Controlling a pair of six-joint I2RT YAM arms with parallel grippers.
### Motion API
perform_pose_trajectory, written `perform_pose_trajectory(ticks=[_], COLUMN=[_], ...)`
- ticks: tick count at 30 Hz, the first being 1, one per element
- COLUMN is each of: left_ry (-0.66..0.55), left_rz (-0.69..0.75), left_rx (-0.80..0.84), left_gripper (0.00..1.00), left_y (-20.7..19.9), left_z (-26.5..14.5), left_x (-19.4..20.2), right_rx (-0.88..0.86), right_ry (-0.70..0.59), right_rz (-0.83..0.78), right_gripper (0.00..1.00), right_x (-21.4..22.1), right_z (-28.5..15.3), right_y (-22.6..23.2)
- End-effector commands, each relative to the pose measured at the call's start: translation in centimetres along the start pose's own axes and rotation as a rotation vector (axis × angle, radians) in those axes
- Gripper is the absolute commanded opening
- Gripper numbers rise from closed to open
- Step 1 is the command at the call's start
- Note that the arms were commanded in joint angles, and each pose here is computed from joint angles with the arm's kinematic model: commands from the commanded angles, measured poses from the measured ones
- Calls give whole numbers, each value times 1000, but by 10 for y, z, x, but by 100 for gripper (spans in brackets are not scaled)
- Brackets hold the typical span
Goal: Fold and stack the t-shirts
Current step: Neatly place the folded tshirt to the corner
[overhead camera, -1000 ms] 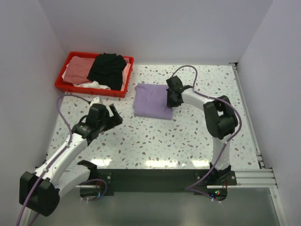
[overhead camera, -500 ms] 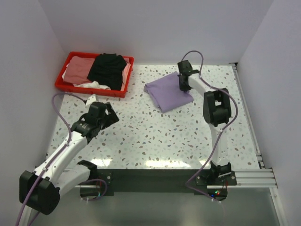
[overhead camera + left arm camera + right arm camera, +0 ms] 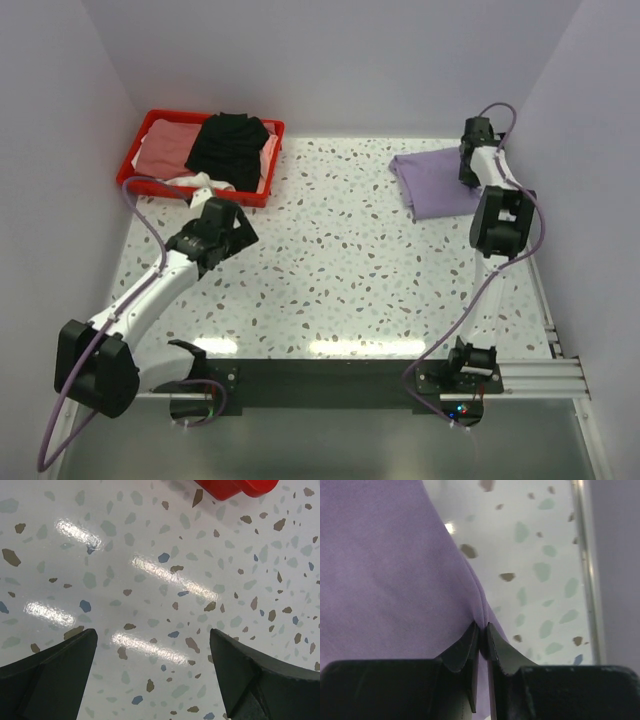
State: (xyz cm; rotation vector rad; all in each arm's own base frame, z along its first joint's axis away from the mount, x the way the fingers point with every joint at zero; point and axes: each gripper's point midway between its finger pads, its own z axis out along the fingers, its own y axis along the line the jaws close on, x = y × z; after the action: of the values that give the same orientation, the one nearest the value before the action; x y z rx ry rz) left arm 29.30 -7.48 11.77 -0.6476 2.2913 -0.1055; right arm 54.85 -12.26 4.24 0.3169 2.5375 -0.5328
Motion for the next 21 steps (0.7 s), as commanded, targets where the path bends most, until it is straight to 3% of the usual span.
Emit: perform_pose_trajectory(ticks=[1,6,7,9,10,11,16,17,19,20,21], left_ry=[-72,-48,-46,-46,-48,-49,-96,-106,-133,-148,-164], left_rz=[-40,-21,-22,-22,-20,-20,-34,-35,-45,-42,-46], left_rx=[19,27,27,31,35,38,51,55,67,78,99], left_gripper=[100,100,100,100,100,100,100,100,100,100,100], left_y=[-18,-28,-30,-31,-32,-33,-32,-31,-29,-30,-31], left_z=[1,10,11,11,10,9,-4,-7,-15,-19,-25], left_x=[-28,-28,-29,-29,-30,-31,-44,-46,-51,-54,-58], right_rx=[60,73,81,81,53,42,18,14,14,-23,-50], right_ry=[4,48,49,29,7,-4,-64,-145,-177,-271,-268], right_rz=[37,98,103,124,135,151,228,260,284,323,325], right_gripper=[13,14,20,43,78,99,99,99,99,99,99], right_x=[-8,5,6,2,-6,-11,-41,-60,-58,-75,-63], right_z=[9,23,24,22,14,9,-51,-84,-108,-145,-152], right_y=[-45,-66,-71,-74,-73,-72,-88,-100,-107,-115,-110])
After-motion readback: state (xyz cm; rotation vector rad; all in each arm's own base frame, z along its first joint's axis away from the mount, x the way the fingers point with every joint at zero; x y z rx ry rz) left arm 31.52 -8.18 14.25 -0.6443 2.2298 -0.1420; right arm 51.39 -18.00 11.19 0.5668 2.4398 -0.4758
